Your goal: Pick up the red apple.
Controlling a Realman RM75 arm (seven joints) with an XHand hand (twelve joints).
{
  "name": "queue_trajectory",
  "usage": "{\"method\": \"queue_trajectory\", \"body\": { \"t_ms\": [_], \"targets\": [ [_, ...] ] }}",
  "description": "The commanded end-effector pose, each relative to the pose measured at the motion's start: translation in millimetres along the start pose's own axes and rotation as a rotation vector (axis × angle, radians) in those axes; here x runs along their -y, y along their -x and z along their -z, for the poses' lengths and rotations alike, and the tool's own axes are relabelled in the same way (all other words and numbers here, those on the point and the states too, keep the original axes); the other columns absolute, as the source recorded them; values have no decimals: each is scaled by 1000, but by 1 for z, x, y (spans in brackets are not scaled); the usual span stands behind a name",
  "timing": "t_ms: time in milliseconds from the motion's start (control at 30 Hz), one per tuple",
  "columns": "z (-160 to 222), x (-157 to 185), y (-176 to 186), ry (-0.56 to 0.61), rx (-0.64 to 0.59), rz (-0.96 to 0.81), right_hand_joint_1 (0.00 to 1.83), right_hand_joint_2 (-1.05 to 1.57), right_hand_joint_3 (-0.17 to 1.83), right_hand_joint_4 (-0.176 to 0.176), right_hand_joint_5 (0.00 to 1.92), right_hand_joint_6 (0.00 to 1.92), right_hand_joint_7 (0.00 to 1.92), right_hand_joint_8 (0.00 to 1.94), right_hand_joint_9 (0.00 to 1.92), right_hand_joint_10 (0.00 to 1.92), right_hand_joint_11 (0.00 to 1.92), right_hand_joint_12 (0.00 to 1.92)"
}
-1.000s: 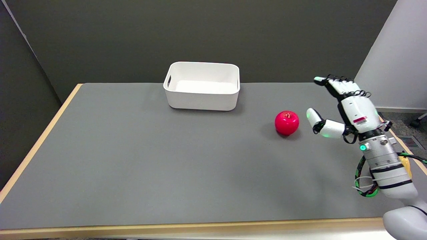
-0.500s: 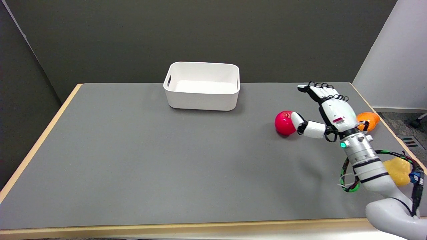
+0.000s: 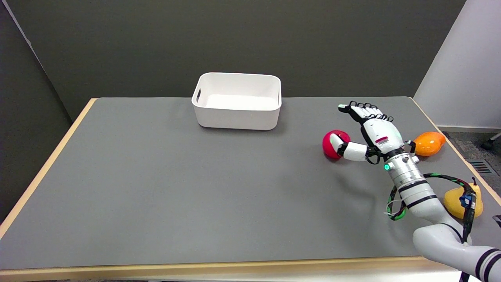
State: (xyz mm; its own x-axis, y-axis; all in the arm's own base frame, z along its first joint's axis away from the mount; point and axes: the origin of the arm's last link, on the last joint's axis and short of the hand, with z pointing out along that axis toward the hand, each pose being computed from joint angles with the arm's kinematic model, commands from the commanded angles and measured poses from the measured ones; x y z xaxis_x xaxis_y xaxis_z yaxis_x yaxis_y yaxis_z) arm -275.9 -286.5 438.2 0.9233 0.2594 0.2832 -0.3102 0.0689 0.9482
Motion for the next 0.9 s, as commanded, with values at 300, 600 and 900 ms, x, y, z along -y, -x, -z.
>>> {"method": "queue_trajectory", "body": {
  "t_ms": [300,600,900],
  "targets": [
    [-11,-4,30,55,99,-18,311,637,856,71,240,455,295,322,151,649,78,1197],
    [-18,1,41,46,121,-20,315,638,860,74,240,455,294,320,151,646,77,1193],
    [-24,3,49,40,147,-14,333,644,861,73,242,458,294,320,155,645,79,1195]
  ]
}}
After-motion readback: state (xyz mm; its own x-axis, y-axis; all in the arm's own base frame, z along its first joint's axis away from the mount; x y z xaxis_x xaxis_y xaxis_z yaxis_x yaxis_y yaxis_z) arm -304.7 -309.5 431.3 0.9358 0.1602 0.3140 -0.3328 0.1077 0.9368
